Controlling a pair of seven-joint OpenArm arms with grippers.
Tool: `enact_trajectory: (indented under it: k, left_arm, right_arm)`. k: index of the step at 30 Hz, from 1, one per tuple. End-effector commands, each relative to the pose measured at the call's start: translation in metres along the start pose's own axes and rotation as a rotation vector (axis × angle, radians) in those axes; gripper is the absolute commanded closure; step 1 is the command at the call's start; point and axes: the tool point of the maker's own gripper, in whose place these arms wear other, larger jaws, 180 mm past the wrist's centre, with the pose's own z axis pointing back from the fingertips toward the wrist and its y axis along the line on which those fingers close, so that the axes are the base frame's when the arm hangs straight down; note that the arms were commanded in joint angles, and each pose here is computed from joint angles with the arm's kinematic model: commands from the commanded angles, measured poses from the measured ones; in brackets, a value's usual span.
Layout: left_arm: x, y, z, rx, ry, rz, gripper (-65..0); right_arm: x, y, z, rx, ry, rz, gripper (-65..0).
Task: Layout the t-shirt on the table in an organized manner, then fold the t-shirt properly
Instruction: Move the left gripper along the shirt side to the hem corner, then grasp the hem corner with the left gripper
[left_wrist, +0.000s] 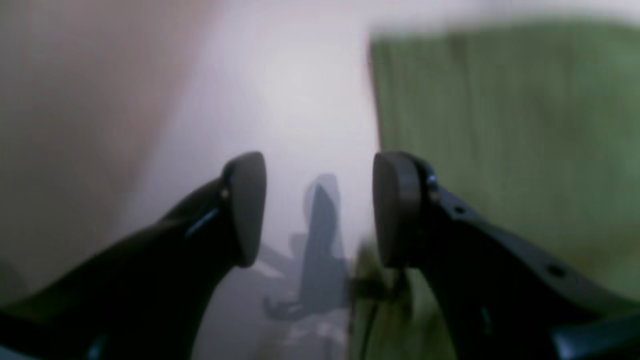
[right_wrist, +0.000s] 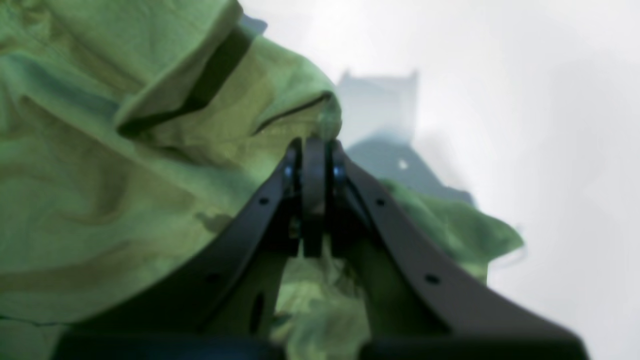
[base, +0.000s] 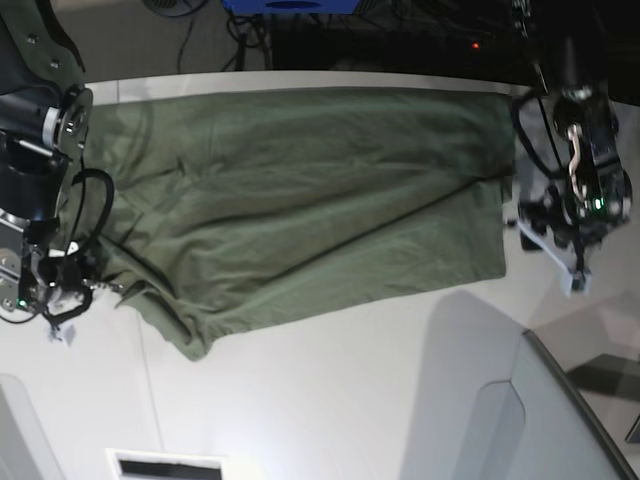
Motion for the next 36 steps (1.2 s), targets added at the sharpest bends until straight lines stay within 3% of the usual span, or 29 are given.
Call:
enact_trajectory:
  k: [1,7,10,29,31,34,36]
  left_arm:
    - [0.019,0.006,-0.003,0.001,-0.027,0.011,-33.6]
    - [0.039,0.0,-0.041,-0.05,-0.043,0.12,-33.7]
    - [0.035,-0.014,-0.054,-0.077,-0.021,0.1,-33.7]
    - [0.002,-0.027,-0.076,-0.102,-0.01,0.147,-31.6]
    - [0.005,-0.032,-0.078,-0.111,-0.021,0.155,-23.4]
    - [0.001,-0.034,-0.081,-0.114,-0.023,0.166,-1.6]
    - [0.001,-0.036,-0.082,-0.118,-0.034,0.175,0.0]
  right_arm:
    - [0.024,-0.005,0.011,-0.011,-0.057,0.004,0.0]
    - [0.024,-0.004,0.011,-0.008,-0.057,0.004,0.0]
    - [0.023,-0.006,0.011,-0.011,-0.055,0.004,0.0]
    - [0.023,-0.006,0.011,-0.013,-0.055,0.005,0.0]
    - [0.023,-0.006,0.011,-0.013,-0.055,0.005,0.0]
    - [0.022,-0.006,0.011,-0.012,-0.054,0.005,0.0]
    - [0.022,-0.005,0.01,-0.01,-0.053,0.005,0.0]
